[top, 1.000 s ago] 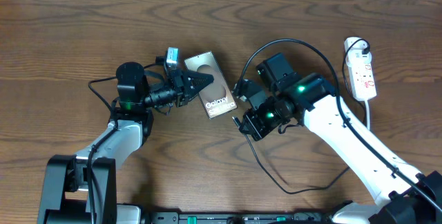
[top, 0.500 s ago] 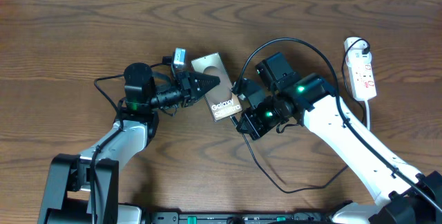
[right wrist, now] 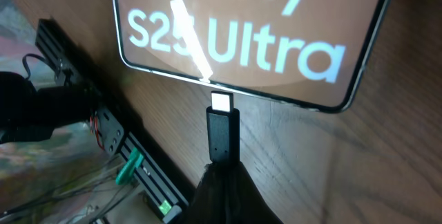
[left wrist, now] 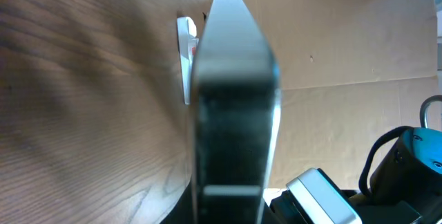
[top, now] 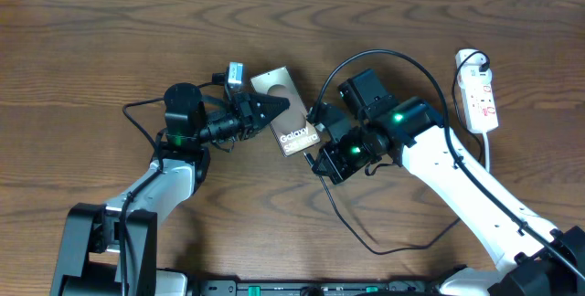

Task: Plug charger to phone and switch on socket
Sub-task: 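Carry the USB-C plug left toward the phone's bottom port, then push the USB-C plug into the phone's port with the right gripper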

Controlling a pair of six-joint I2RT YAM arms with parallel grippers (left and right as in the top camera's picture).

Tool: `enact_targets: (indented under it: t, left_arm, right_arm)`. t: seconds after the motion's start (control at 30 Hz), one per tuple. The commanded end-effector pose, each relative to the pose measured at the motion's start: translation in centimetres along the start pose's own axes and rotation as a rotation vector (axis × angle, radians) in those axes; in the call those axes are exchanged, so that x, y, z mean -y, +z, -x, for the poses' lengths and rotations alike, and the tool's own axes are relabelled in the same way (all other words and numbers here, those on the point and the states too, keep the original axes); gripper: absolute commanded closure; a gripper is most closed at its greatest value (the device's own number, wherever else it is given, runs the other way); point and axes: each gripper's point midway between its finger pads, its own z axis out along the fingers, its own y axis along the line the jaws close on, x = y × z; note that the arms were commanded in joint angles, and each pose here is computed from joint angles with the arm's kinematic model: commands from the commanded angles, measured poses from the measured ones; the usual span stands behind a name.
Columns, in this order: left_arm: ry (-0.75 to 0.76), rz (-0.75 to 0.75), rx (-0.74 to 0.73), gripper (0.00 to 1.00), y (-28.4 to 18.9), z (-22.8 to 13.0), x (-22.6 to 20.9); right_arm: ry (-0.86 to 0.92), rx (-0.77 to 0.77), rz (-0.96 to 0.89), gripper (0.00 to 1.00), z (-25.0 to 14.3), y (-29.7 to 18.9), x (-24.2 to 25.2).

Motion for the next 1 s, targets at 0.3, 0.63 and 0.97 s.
enact_targets:
  t: [0.3,0.63,0.97]
  left_arm:
    - [0.077,-0.030,0.012,0.93,0.2,1.0,1.8]
    - [0.079,-0.052,-0.044,0.93,0.2,0.0,2.1]
    - [0.079,-0.054,-0.050,0.93,0.2,-0.1,2.2]
  right_arm:
    - [-0.002,0.053,0.018,0.99,1.2,-0.1,-0.5]
    - [-0.036,0.115,-0.054,0.99,2.8,-0.3,0.7]
    - [-0.019,0.082,-0.054,0.99,1.9,-0.2,0.6]
